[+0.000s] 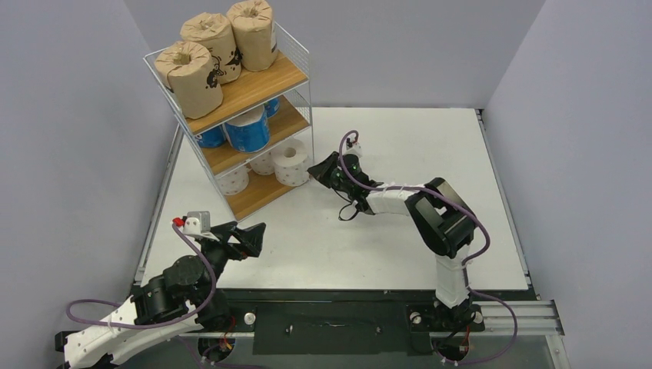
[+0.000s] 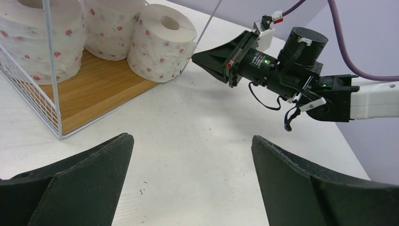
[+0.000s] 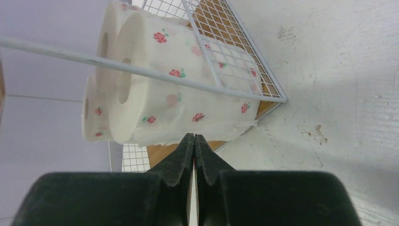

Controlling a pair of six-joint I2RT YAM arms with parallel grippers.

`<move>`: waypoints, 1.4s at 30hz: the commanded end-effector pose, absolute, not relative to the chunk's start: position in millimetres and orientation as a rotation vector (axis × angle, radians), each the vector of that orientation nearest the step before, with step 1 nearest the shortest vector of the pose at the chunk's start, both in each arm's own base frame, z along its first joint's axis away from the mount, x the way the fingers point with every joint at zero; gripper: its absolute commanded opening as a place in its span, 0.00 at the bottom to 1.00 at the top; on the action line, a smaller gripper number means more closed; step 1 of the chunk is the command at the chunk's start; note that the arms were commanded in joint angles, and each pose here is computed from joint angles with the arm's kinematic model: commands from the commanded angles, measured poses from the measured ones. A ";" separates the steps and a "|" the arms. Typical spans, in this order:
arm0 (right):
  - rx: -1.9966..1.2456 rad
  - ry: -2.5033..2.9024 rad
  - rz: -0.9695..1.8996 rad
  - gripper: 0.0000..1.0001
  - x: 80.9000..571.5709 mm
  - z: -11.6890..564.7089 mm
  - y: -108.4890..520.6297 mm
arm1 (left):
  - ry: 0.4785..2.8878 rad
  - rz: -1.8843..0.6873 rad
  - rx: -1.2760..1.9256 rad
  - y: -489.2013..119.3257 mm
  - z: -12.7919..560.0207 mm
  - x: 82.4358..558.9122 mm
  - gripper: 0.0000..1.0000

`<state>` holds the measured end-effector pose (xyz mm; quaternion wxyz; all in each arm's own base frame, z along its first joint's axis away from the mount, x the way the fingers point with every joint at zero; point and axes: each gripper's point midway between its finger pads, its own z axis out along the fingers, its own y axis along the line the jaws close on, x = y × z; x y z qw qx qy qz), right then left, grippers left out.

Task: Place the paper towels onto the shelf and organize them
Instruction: Place the paper towel on the shelf.

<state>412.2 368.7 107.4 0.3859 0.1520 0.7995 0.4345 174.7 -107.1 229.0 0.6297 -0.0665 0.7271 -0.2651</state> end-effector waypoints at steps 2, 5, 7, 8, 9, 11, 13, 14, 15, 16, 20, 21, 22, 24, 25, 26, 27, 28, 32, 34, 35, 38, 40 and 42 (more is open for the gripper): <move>0.409 1.980 1.101 0.00 432.1 119.9 378.9 | 1.624 -0.651 -0.184 -107.7 248.9 175.3 0.97; 0.406 1.976 1.116 0.00 436.8 121.6 386.3 | 1.626 -0.650 -0.182 -108.0 248.1 175.3 0.97; 0.392 1.982 1.126 0.00 436.7 120.7 393.9 | 1.627 -0.650 -0.180 -108.1 247.9 175.2 0.97; 0.384 1.994 1.128 0.00 434.4 116.7 398.3 | 1.627 -0.649 -0.180 -108.1 247.8 175.2 0.97; 0.369 1.993 1.142 0.00 432.7 119.8 404.7 | 1.626 -0.650 -0.181 -108.0 248.1 175.2 0.97; 0.348 2.000 1.162 0.00 430.0 120.6 414.7 | 1.626 -0.650 -0.182 -107.7 248.0 175.2 0.97; 0.327 2.008 1.178 0.00 427.4 120.7 424.1 | 1.625 -0.652 -0.183 -107.2 248.6 175.0 0.97; 0.322 2.009 1.182 0.00 427.5 120.3 427.5 | 1.625 -0.652 -0.183 -107.3 248.6 175.0 0.97; 0.317 2.015 1.186 0.00 425.9 119.4 430.3 | 1.625 -0.652 -0.184 -107.0 248.5 174.9 0.97; 0.313 2.013 1.191 0.00 426.4 120.7 433.2 | 1.626 -0.651 -0.184 -106.8 248.2 174.8 0.97; 0.309 2.018 1.194 0.00 424.9 119.8 437.4 | 1.628 -0.656 -0.185 -107.0 247.8 174.3 0.97; 0.310 2.015 1.195 0.00 424.9 120.9 437.5 | 1.629 -0.655 -0.184 -107.0 247.4 174.3 0.97; 0.311 2.017 1.194 0.00 424.3 120.1 436.9 | 1.629 -0.655 -0.185 -107.0 247.5 174.3 0.97; 0.314 2.015 1.194 0.00 423.5 121.5 434.0 | 1.627 -0.658 -0.186 -107.3 247.9 174.3 0.97; 0.322 1.998 1.199 0.00 425.6 127.6 430.1 | 1.627 -0.659 -0.186 -107.4 248.0 174.3 0.97; 0.336 2.004 1.189 0.00 425.5 123.3 423.2 | 1.628 -0.658 -0.186 -107.2 248.1 174.2 0.97; 0.338 1.984 1.200 0.00 425.5 131.6 420.4 | 1.628 -0.658 -0.185 -107.1 248.1 174.2 0.97; 0.349 1.989 1.185 0.00 425.4 127.3 412.2 | 1.628 -0.658 -0.185 -106.9 248.2 174.1 0.97; 0.318 1.992 1.142 0.00 413.3 135.4 393.3 | 1.626 -0.656 -0.186 -104.9 248.6 173.6 0.97; 0.282 1.995 1.139 0.00 400.9 143.1 390.5 | 1.623 -0.658 -0.187 -104.2 249.4 173.4 0.97; 0.274 2.013 1.128 0.00 395.1 136.6 388.7 | 1.622 -0.656 -0.187 -104.0 249.4 173.5 0.97; 0.221 2.050 1.141 0.00 373.5 128.8 399.3 | 1.621 -0.658 -0.189 -104.7 249.3 173.8 0.97; 0.203 2.069 1.148 0.00 365.2 121.7 407.9 | 1.621 -0.659 -0.187 -106.4 248.3 174.3 0.97; 0.202 2.077 1.169 0.00 362.4 116.7 418.0 | 1.623 -0.664 -0.183 -108.8 247.9 174.5 0.97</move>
